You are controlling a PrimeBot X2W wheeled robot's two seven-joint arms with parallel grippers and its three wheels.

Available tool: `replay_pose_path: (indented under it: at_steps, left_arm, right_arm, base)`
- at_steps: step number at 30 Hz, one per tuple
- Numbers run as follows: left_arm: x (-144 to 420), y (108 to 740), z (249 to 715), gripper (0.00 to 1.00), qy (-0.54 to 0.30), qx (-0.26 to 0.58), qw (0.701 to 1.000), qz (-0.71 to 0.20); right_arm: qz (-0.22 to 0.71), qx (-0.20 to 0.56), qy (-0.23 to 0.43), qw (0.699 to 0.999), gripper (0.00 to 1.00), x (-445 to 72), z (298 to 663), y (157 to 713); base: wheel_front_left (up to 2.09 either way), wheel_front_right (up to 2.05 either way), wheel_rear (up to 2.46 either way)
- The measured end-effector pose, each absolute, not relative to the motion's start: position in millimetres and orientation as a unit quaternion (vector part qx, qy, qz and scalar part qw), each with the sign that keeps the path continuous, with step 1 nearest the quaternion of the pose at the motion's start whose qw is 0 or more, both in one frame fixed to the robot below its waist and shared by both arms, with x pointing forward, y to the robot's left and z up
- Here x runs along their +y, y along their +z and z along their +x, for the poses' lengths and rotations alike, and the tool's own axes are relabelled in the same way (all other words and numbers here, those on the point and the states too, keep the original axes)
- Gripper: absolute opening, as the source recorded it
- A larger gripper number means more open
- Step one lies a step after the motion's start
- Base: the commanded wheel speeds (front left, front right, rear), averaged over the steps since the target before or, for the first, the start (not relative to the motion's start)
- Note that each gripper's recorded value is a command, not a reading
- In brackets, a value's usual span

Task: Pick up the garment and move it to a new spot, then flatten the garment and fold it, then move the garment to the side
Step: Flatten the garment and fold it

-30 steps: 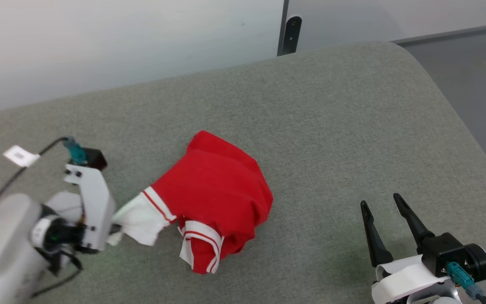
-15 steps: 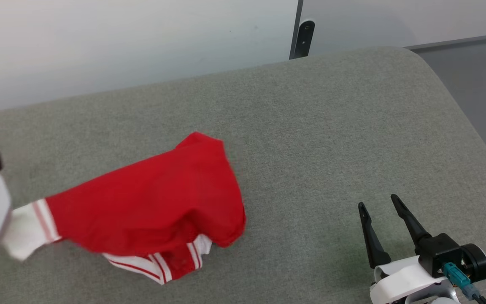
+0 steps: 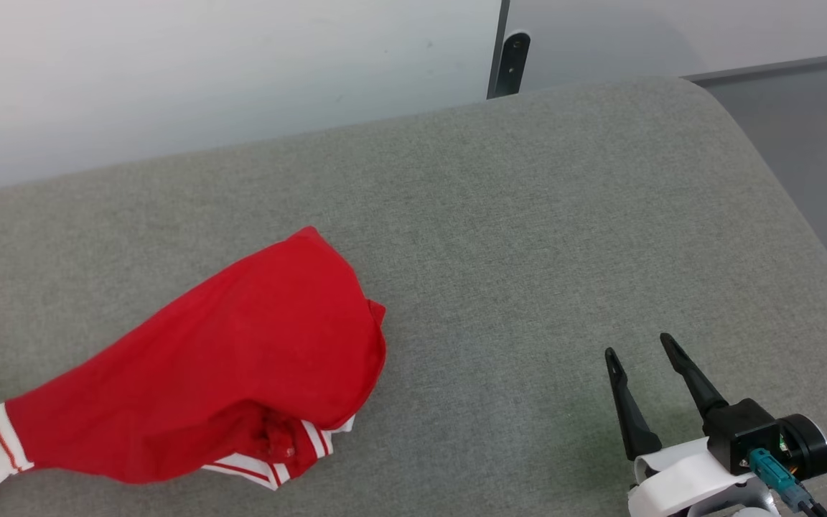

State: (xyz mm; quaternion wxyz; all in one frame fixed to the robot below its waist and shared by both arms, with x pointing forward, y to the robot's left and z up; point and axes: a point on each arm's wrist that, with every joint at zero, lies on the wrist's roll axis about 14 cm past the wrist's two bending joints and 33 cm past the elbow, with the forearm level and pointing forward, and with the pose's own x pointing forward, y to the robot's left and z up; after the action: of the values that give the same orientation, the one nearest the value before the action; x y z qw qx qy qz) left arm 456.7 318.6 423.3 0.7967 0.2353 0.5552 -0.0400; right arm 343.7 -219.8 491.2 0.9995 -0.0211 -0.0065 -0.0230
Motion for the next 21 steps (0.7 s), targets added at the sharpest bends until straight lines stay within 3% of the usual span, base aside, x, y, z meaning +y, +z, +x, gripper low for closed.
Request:
replay_pose_path:
  at_steps: [11, 20, 21]
  left_arm:
    - [329, 397, 448, 0.0, 0.008, 0.59, 0.781, 0.205]
    - [326, 381, 439, 0.0, -0.007, 0.589, 0.795, 0.144]
    - [326, 381, 439, 0.35, -0.008, 0.586, 0.799, 0.138]
  right_arm:
    - [-0.031, 0.003, -0.025, 0.999, 1.0, -224, 343, 487]
    - [-0.034, 0.005, -0.022, 0.999, 1.0, -224, 347, 485]
    - [-0.033, 0.006, -0.02, 0.999, 1.0, -223, 348, 485]
  base:
    - [0.0, 0.0, 0.0]
    - [0.0, 0.0, 0.0]
    - [0.0, 0.0, 0.0]
